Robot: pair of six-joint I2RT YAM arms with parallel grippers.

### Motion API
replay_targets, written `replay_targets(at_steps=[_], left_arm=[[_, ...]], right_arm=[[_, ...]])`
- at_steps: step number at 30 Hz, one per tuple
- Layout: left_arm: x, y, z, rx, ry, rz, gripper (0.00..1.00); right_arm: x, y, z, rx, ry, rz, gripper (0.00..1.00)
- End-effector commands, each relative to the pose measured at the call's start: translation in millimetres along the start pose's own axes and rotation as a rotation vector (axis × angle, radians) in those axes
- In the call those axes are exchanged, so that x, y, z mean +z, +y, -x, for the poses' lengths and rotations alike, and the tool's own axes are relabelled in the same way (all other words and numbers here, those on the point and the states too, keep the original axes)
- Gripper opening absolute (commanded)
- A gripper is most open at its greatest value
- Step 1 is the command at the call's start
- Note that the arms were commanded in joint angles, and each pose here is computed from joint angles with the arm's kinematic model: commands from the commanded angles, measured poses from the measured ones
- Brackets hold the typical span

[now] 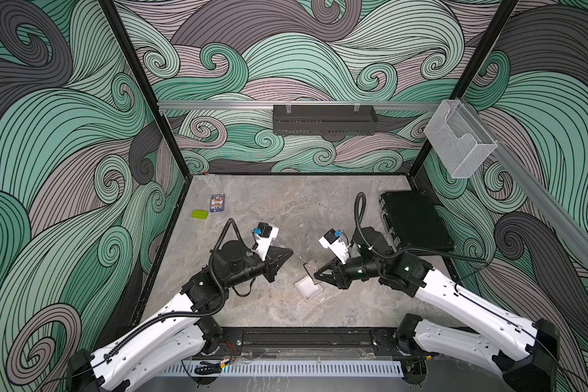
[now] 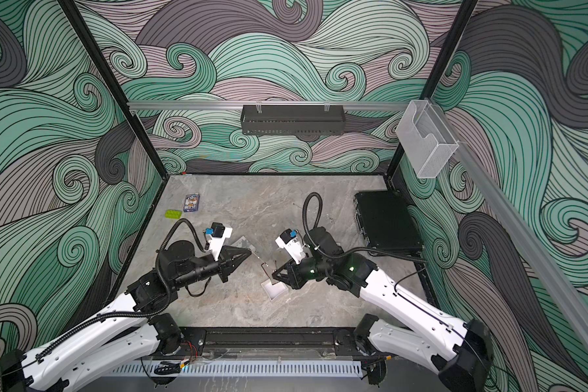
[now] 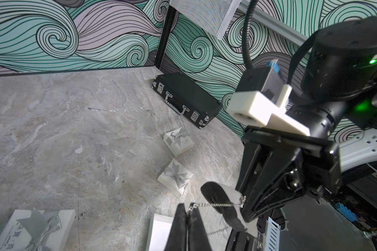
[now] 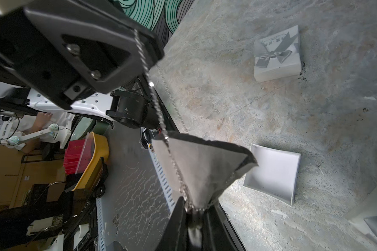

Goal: Take the necklace out of the lift-off lid jewelry box
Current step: Pick up the necklace from the inner lining.

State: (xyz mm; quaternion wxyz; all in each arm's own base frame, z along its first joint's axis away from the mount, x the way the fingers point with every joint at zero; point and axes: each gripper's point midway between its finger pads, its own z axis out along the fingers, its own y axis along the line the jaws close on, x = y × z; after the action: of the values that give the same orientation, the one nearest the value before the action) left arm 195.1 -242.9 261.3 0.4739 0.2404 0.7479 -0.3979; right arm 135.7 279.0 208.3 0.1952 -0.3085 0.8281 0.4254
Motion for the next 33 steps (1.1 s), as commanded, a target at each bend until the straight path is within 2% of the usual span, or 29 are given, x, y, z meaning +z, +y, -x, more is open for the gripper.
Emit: replay_targets(at_steps=[1, 17, 33], left_arm=[[-3.6, -2.2, 19.0, 0.042, -0.031, 0.024, 0.0], [3.9, -4.6, 42.5, 0.1, -0.046, 0.042, 0.0], [19.9, 7.3, 52.3, 0.148, -0.042, 0.105, 0.0]], right_arm=[[-1.4, -6.5, -5.2, -0.01, 0.002, -0.025, 0.17], [4.9, -22.1, -22.2, 0.011, 0.028, -0.051, 0.17], [-5.2, -21.1, -23.4, 0.002, -0.023, -0.06, 0.17]])
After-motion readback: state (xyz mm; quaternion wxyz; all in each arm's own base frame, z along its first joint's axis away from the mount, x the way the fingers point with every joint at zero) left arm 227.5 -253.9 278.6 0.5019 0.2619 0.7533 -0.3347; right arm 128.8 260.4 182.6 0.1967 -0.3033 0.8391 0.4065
